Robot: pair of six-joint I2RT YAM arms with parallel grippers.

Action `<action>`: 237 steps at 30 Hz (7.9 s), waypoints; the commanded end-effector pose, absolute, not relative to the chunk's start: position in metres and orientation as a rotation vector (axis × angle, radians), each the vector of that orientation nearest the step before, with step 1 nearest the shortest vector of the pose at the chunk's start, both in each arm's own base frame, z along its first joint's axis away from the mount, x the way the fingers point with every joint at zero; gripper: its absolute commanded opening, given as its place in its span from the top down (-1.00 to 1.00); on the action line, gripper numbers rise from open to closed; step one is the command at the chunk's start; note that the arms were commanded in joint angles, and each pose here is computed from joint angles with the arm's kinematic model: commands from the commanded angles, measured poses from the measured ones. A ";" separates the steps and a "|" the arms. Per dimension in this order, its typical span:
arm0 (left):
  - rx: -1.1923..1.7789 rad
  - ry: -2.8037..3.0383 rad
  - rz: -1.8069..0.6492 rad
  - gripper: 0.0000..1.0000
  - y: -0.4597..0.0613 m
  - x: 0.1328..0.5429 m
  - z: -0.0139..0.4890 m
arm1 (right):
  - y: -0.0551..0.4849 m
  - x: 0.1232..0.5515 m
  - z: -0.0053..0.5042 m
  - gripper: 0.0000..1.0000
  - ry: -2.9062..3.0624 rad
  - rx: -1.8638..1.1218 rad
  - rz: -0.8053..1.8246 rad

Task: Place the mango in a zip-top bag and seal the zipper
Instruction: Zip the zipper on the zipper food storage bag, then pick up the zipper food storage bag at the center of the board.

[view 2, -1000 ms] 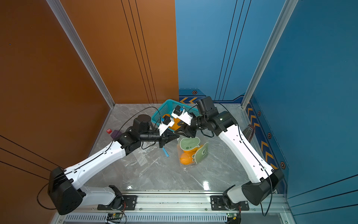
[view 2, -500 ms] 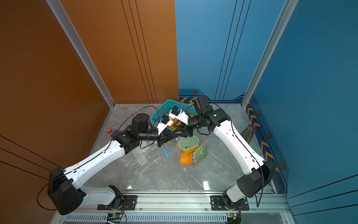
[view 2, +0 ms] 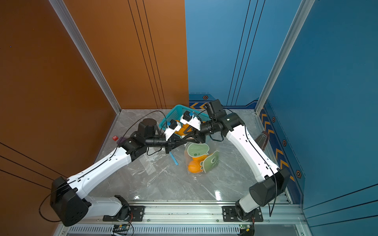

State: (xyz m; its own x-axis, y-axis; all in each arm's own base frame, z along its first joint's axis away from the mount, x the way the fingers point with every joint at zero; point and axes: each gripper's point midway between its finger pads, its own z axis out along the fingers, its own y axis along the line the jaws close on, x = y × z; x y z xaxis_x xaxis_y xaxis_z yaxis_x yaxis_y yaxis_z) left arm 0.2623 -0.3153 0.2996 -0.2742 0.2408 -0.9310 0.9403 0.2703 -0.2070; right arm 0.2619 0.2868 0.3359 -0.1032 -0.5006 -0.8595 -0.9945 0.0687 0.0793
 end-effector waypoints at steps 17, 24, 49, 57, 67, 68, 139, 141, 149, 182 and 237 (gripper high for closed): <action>1.078 1.645 -1.078 1.00 -0.312 0.274 0.327 | 0.288 0.256 0.333 0.37 1.731 -1.562 0.820; 1.066 1.644 -1.085 1.00 -0.312 0.276 0.326 | 0.292 0.260 0.339 0.59 1.729 -1.566 0.739; 0.932 1.685 -1.037 1.00 -0.283 0.297 0.322 | 0.267 0.268 0.355 1.00 1.727 -1.525 0.385; 0.892 1.705 -1.019 1.00 -0.274 0.303 0.318 | 0.249 0.265 0.356 1.00 1.750 -1.509 0.304; 0.772 1.743 -0.971 1.00 -0.249 0.320 0.314 | 0.210 0.265 0.342 1.00 1.863 -1.406 0.245; 0.768 1.745 -0.969 1.00 -0.247 0.321 0.314 | 0.207 0.264 0.342 1.00 1.873 -1.393 0.243; 0.731 1.768 -0.979 1.00 -0.246 0.332 0.310 | 0.139 0.271 0.311 0.91 2.078 -0.950 0.406; 0.710 1.776 -0.977 1.00 -0.240 0.334 0.309 | 0.134 0.271 0.313 0.90 2.070 -0.928 0.397; 0.715 1.763 -0.990 1.00 -0.237 0.333 0.313 | 0.131 0.271 0.313 0.90 2.070 -0.912 0.416; 0.766 1.760 -1.056 1.00 -0.249 0.326 0.310 | 0.143 0.265 0.311 -0.04 2.063 -0.905 0.563; 0.302 1.709 -0.940 -0.96 -0.208 0.306 0.392 | 0.036 0.233 0.481 1.00 1.904 0.055 -0.090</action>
